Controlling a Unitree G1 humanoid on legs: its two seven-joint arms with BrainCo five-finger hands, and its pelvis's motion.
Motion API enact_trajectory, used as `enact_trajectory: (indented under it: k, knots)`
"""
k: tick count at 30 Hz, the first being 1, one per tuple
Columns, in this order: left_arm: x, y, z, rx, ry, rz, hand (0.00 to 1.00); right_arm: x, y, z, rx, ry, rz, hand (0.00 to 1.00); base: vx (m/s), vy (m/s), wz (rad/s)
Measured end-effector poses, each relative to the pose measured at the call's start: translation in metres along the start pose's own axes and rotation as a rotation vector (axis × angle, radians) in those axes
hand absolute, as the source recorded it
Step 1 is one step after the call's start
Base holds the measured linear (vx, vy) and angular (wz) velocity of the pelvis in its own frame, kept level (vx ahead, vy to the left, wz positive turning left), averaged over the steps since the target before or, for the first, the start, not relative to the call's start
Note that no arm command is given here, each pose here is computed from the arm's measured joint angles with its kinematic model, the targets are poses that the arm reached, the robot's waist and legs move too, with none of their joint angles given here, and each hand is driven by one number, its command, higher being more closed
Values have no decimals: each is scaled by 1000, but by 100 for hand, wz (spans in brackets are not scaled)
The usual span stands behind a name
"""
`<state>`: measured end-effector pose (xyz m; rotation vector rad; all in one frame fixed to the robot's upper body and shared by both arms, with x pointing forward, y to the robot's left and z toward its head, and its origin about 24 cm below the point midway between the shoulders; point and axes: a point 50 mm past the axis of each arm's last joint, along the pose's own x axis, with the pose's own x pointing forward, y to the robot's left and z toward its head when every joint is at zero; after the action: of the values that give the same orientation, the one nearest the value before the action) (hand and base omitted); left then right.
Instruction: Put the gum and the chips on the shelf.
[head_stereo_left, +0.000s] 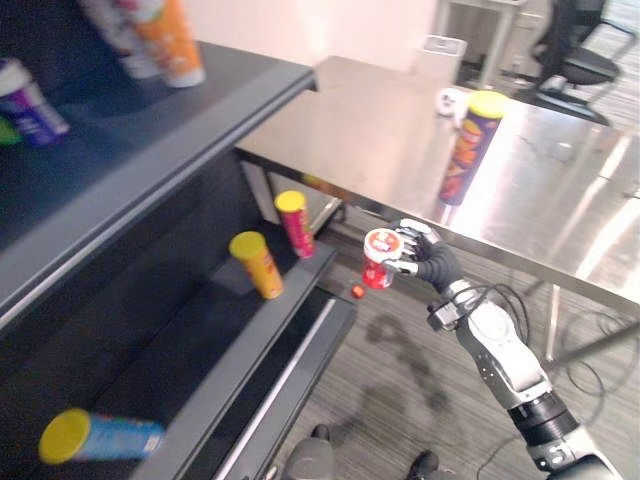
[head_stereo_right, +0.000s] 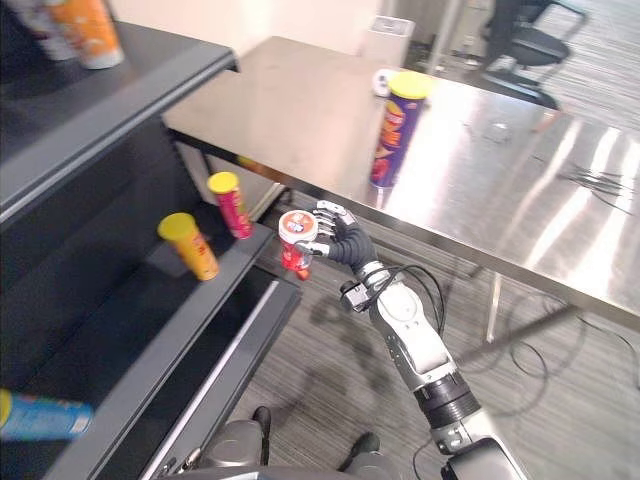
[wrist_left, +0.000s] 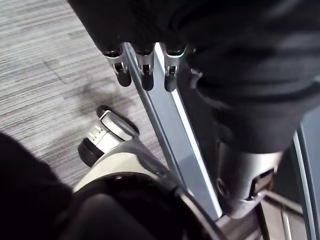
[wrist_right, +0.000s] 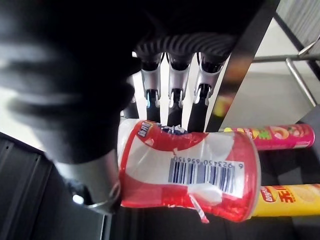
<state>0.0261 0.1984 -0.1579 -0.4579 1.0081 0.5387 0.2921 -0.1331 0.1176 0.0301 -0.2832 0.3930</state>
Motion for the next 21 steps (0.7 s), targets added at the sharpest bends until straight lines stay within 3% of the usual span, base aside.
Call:
enact_trajectory:
  k: [4,13,21]
  knots:
    - [-3,4,-6,25,18,-7,0,-28,-38,-9,-40,59,-167,100,-14,140,153]
    - [-5,13,-8,135,43,-8,0,-52,-33,-15,-3,51,-208,100,-31,66,35]
    - [-5,12,-7,146,34,-11,0,-48,-35,-10,2,15,-250,100,-32,10,14]
